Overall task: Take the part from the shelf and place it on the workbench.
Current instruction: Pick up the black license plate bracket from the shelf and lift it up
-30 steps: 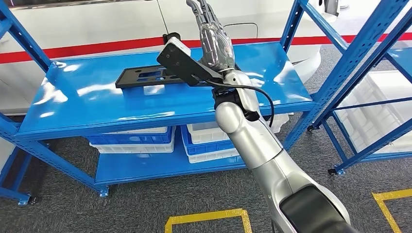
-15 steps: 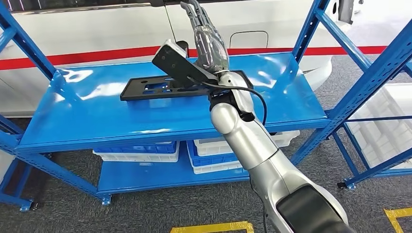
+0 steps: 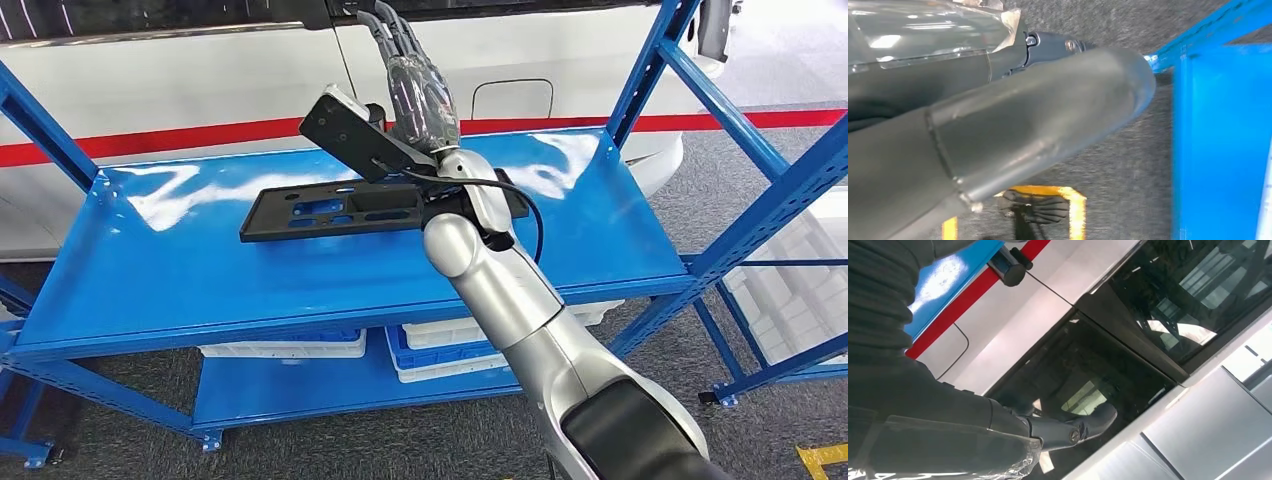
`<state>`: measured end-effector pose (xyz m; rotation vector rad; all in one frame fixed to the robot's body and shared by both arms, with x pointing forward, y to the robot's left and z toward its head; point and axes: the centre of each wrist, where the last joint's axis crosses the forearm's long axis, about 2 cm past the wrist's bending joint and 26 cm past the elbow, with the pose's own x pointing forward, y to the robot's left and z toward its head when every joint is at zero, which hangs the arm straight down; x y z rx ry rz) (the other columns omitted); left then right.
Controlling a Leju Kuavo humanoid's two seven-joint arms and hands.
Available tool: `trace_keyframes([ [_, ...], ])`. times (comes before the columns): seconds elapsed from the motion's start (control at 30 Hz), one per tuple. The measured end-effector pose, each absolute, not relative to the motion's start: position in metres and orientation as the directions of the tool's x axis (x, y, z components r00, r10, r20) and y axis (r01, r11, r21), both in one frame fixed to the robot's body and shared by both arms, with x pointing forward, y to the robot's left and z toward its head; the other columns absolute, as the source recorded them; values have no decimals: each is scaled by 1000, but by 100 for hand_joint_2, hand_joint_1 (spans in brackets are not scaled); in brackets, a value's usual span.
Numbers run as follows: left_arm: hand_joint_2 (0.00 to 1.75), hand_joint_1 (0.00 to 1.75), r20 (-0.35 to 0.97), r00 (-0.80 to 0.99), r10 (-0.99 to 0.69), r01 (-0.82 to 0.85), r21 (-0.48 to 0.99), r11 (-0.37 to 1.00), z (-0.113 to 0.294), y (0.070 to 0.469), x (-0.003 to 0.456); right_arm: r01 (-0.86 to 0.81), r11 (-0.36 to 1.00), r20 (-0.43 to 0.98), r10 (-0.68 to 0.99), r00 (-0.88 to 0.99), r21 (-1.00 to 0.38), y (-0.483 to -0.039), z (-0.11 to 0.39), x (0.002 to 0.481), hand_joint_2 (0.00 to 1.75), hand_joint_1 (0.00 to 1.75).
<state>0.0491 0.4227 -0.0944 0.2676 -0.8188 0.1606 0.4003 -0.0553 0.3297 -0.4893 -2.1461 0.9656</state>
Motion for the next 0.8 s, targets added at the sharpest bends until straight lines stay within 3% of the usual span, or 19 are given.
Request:
trace_keyframes([
  [0.13,0,0,622,783,16,-221,253,942,-95,416,56,51,645,463,599,-653,-762,-62,326,402,175,0],
  [0.47,0,0,244,964,106,-194,372,908,-107,356,43,31,639,474,601,-644,-768,-69,318,398,175,0],
  [0.8,0,0,129,984,126,-165,360,918,-109,330,45,-66,546,431,575,-696,-835,-45,302,374,175,0],
])
